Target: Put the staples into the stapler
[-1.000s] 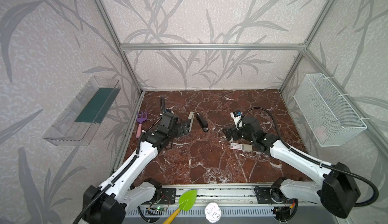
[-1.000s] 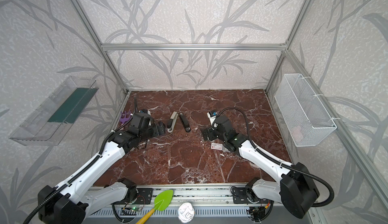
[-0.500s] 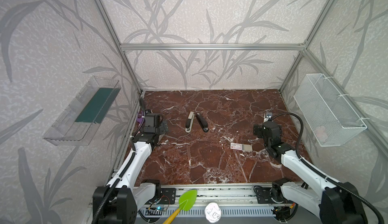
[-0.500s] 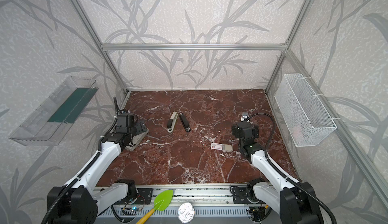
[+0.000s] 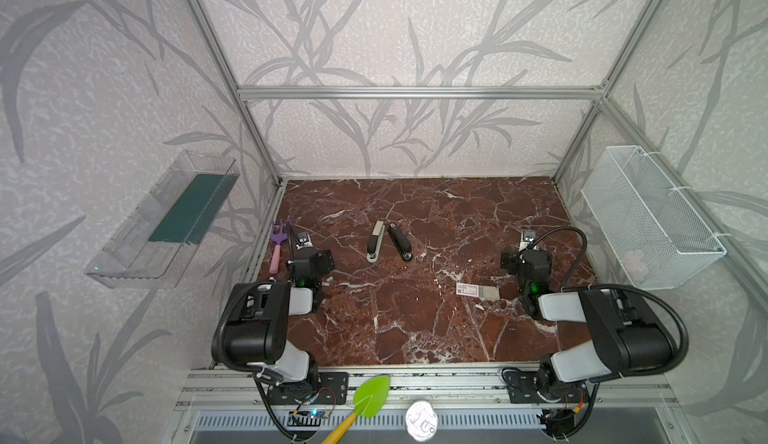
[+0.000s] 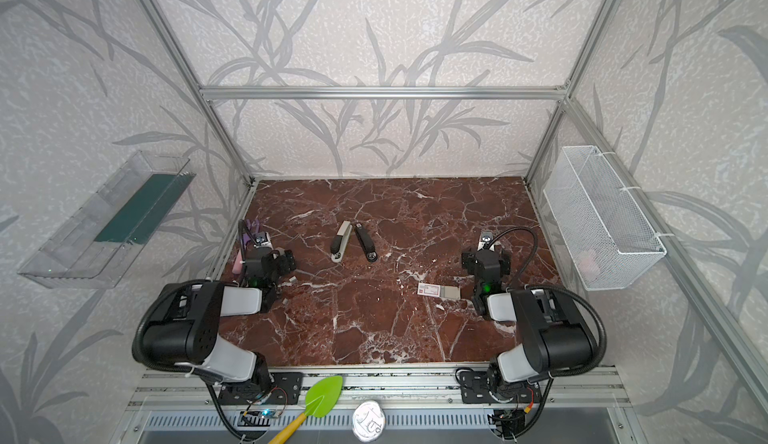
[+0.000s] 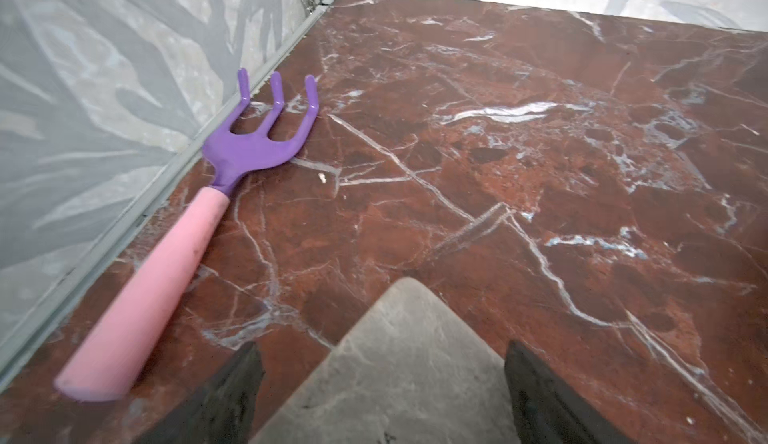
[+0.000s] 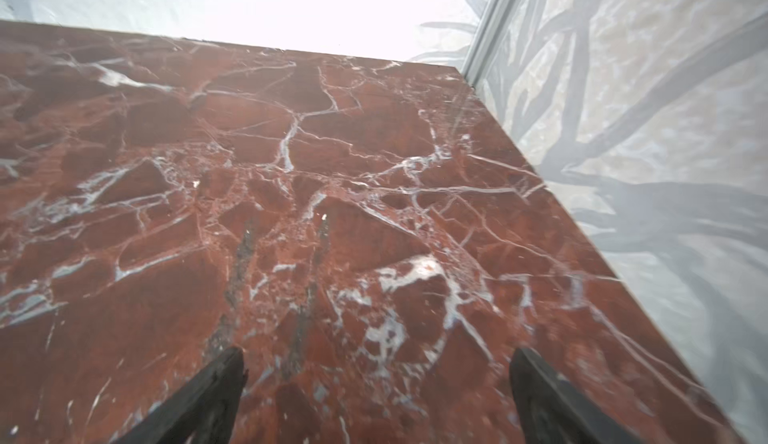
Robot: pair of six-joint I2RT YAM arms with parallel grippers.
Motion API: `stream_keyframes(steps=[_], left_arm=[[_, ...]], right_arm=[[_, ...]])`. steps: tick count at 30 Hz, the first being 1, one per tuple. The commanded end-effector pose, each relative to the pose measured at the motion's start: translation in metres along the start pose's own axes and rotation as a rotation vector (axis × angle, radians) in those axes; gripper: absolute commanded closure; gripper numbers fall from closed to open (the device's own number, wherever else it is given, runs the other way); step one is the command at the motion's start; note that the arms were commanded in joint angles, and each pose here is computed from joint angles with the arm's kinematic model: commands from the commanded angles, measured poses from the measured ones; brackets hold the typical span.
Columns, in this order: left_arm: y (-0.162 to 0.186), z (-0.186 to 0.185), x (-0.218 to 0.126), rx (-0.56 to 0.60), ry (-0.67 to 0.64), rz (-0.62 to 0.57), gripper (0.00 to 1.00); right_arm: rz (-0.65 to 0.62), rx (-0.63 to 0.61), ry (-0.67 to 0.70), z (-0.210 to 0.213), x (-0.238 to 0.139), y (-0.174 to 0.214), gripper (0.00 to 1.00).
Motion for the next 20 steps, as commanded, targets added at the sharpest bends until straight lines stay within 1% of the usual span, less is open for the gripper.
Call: stream_keyframes(steps=[1, 2, 3, 4, 5, 6, 7, 9, 11, 13, 15, 20], left_arm=[[-0.043, -0.006, -0.001, -0.010, 0.010, -0.125, 0.07], [-0.044, -0.008, -0.001, -0.005, 0.017, -0.159, 0.01], [-0.046, -0.010, -0.002, 0.012, 0.026, -0.201, 0.01], [-0.046, -0.005, -0.004, 0.013, -0.034, -0.204, 0.01], [-0.045, -0.003, -0.004, 0.005, -0.054, -0.182, 0.01], [-0.045, -0.004, -0.003, 0.009, -0.053, -0.174, 0.01], [-0.045, -0.004, -0.003, 0.008, -0.048, -0.181, 0.01], [-0.047, -0.010, -0.004, 0.032, -0.023, -0.214, 0.01], [-0.045, -0.012, -0.004, 0.038, -0.015, -0.193, 0.01], [-0.046, -0.012, -0.004, 0.039, -0.013, -0.207, 0.01], [-0.046, -0.010, -0.002, 0.030, -0.028, -0.191, 0.01], [-0.046, -0.010, -0.002, 0.030, -0.028, -0.193, 0.01]], right_arm=[[-0.173, 0.015, -0.123, 0.019, -0.003, -0.032, 0.01], [-0.129, 0.025, -0.118, 0.018, 0.001, -0.031, 0.01], [-0.100, 0.031, -0.121, 0.017, 0.004, -0.029, 0.01], [-0.090, 0.038, -0.108, 0.015, 0.006, -0.028, 0.01], [-0.104, 0.036, -0.104, 0.015, 0.007, -0.028, 0.01], [-0.126, 0.033, -0.103, 0.015, 0.007, -0.032, 0.01], [-0.104, 0.031, -0.113, 0.017, 0.007, -0.029, 0.01], [-0.113, 0.012, -0.140, 0.022, 0.008, -0.030, 0.01], [-0.096, 0.003, -0.165, 0.026, 0.009, -0.030, 0.01], [-0.107, -0.003, -0.173, 0.027, 0.008, -0.032, 0.01], [-0.099, -0.005, -0.173, 0.027, 0.009, -0.031, 0.01], [-0.099, -0.004, -0.173, 0.027, 0.009, -0.031, 0.01]])
Point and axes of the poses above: each gripper's point midway between its finger pads, its own x axis out along the fingers, its own z axis along the line the jaws close on, y = z × x, the point moved 1 cm from there along -x, back along the fingers, and after that the axes turned 3 degrees about -x, right-handed, at the moved point
